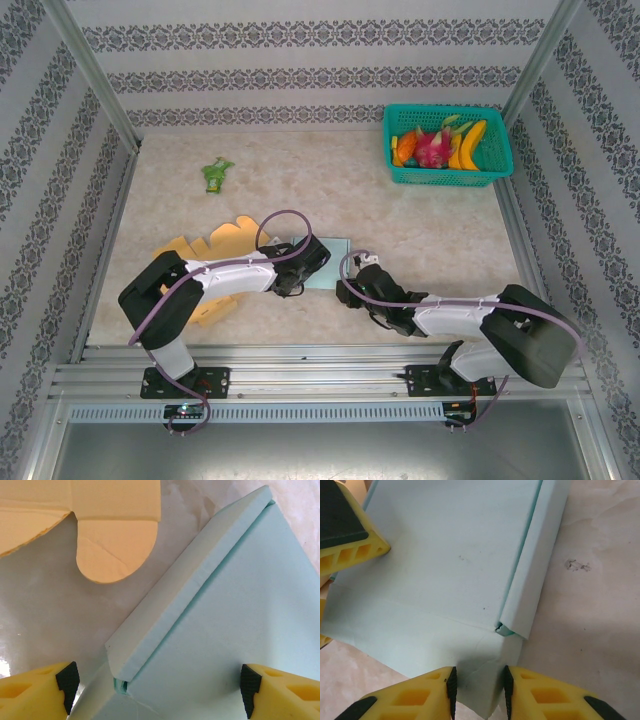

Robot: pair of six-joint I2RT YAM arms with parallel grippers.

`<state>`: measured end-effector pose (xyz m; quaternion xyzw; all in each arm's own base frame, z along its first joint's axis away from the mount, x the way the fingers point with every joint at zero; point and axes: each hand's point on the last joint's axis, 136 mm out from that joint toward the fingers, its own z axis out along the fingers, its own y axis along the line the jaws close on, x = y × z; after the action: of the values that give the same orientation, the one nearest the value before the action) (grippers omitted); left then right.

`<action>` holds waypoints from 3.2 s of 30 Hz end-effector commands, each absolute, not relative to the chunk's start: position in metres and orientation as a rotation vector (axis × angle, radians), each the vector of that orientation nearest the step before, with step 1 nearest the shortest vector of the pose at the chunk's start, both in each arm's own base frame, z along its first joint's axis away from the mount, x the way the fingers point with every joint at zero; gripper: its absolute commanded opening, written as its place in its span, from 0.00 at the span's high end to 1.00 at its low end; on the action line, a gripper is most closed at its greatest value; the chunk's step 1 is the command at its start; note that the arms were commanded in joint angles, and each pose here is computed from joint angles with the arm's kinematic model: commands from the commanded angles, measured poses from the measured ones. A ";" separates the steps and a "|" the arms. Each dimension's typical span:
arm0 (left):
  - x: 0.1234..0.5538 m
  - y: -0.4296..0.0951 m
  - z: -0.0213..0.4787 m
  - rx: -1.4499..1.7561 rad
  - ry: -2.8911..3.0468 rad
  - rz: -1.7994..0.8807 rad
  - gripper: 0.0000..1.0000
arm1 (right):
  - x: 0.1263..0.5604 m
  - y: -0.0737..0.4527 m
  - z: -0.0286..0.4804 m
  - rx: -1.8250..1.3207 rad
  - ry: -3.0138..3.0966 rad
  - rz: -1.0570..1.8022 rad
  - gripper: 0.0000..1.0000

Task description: Fold the paper box

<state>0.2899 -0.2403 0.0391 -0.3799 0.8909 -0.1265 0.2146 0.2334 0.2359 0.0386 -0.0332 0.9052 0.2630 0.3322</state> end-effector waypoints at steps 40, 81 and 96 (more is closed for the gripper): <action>0.264 -0.203 -0.018 -0.916 2.628 -0.026 0.20 | 0.263 0.233 0.043 -0.221 2.122 0.546 0.72; 0.261 -0.208 -0.043 -0.729 2.739 0.029 0.17 | 0.294 0.197 0.024 -0.096 2.165 0.492 0.72; 0.263 -0.216 -0.042 -0.725 2.759 -0.005 0.17 | 0.298 0.198 -0.001 -0.169 2.160 0.464 0.69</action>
<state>0.3357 -0.2556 0.0342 -0.3109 0.8959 -0.1358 0.2869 0.3052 0.2049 0.0248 -0.0479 0.8532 0.2137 0.4733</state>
